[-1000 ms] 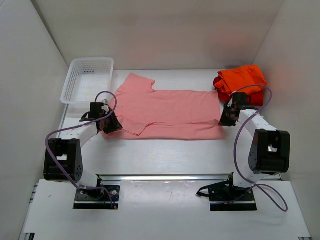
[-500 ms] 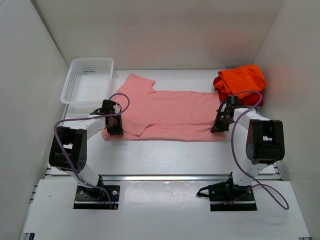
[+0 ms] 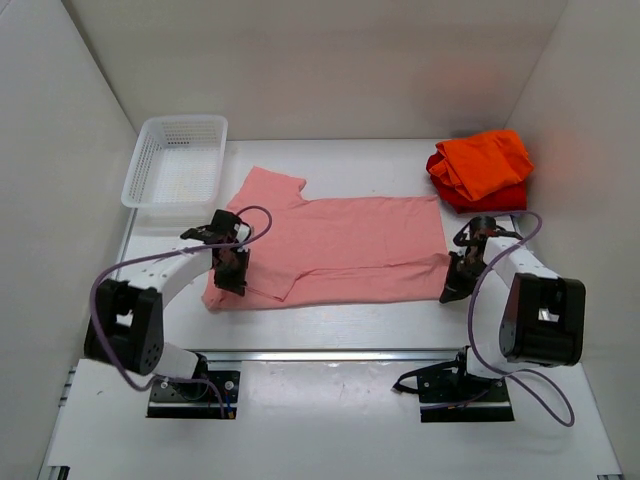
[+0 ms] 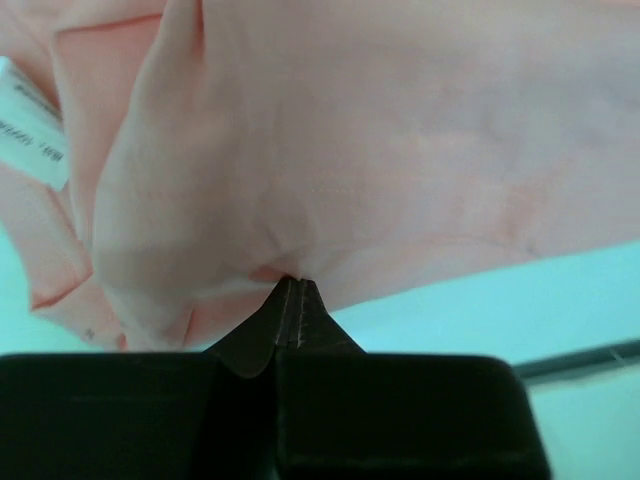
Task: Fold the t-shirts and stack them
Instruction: Fold the flattened tshirt in 1/3 of the way
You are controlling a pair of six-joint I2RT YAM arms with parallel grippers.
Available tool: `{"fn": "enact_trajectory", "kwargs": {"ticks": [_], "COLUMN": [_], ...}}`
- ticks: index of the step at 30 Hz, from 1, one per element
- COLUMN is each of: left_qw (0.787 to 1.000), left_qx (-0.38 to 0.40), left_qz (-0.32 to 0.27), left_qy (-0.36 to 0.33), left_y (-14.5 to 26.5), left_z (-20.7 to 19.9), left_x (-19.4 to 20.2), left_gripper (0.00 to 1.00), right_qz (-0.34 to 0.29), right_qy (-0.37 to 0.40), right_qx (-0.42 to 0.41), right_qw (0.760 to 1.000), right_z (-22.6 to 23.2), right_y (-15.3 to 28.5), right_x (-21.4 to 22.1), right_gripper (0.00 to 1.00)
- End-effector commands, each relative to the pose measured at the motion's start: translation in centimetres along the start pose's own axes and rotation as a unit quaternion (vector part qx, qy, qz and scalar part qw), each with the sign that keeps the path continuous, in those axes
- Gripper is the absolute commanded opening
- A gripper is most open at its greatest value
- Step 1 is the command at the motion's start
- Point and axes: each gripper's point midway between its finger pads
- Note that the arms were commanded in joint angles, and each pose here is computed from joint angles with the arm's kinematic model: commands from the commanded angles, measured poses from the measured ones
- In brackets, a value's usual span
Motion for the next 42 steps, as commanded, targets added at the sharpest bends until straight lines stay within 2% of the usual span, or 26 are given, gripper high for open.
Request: {"fn": "enact_trajectory", "kwargs": {"ticks": [1, 4, 6, 7, 10, 12, 17, 20, 22, 28, 32, 34, 37, 42], "left_qw": [0.997, 0.992, 0.989, 0.987, 0.989, 0.991, 0.996, 0.996, 0.996, 0.992, 0.990, 0.989, 0.989, 0.987], "left_qx": [0.043, 0.069, 0.062, 0.057, 0.064, 0.072, 0.081, 0.078, 0.073, 0.076, 0.075, 0.077, 0.066, 0.072], "left_qz": [-0.056, -0.105, -0.134, -0.148, -0.135, -0.112, -0.045, -0.043, -0.056, -0.094, -0.116, -0.122, -0.125, -0.141], "left_qy": [-0.008, 0.007, 0.016, 0.019, 0.020, 0.014, 0.010, 0.012, 0.021, 0.025, 0.022, 0.030, 0.037, 0.029], "left_y": [4.1, 6.5, 7.5, 7.8, 7.3, 6.5, 3.8, 3.8, 4.3, 6.0, 7.3, 7.5, 7.5, 8.1], "left_z": [-1.6, -2.2, -1.7, -1.5, -1.8, -2.3, -2.4, -1.7, -1.1, -1.1, -1.1, -1.0, -0.2, -0.7], "left_x": [-1.4, -4.5, -6.2, -7.4, -8.3, -7.8, -3.5, -1.9, -1.9, -3.1, -3.9, -4.2, -4.3, -5.4], "left_gripper": [0.07, 0.07, 0.13, 0.16, 0.16, 0.16, 0.12, 0.22, 0.37, 0.44, 0.45, 0.53, 0.53, 0.54], "right_qz": [-0.038, -0.073, -0.107, -0.129, -0.153, -0.147, -0.119, -0.097, -0.073, -0.006, 0.036, 0.056, 0.055, 0.056], "right_qy": [0.020, 0.029, 0.043, 0.053, 0.066, 0.065, 0.067, 0.058, 0.044, 0.014, 0.004, 0.007, 0.016, 0.010], "right_qx": [0.015, 0.009, 0.003, -0.005, -0.031, -0.041, -0.059, -0.050, -0.040, 0.001, 0.013, 0.022, 0.061, 0.051], "right_qw": [0.999, 0.997, 0.993, 0.990, 0.986, 0.986, 0.989, 0.992, 0.996, 1.000, 0.999, 0.998, 0.997, 0.997], "right_z": [-0.3, 0.4, 1.3, 1.9, 3.4, 4.1, 5.5, 5.2, 4.5, 1.5, 0.6, 0.4, 0.0, 0.3], "right_y": [2.1, 3.8, 5.0, 5.4, 4.9, 4.1, 1.4, 0.4, -0.4, -2.2, -2.4, -2.2, -1.3, 0.5], "right_x": [-0.9, -3.1, -4.9, -5.9, -7.8, -8.2, -8.4, -7.4, -5.8, -1.5, 0.8, 2.3, 2.7, 1.8], "right_gripper": [0.00, 0.01, 0.00, 0.03, 0.03, 0.00, 0.00, 0.00, 0.00, 0.00, 0.00, 0.00, 0.00, 0.00]}}
Point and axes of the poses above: each gripper's point midway between its finger pads, its own y axis back along the fingers, its own z axis along the line the jaws close on, x = y × z, and after that the axes turned 8 degrees about y, right-handed
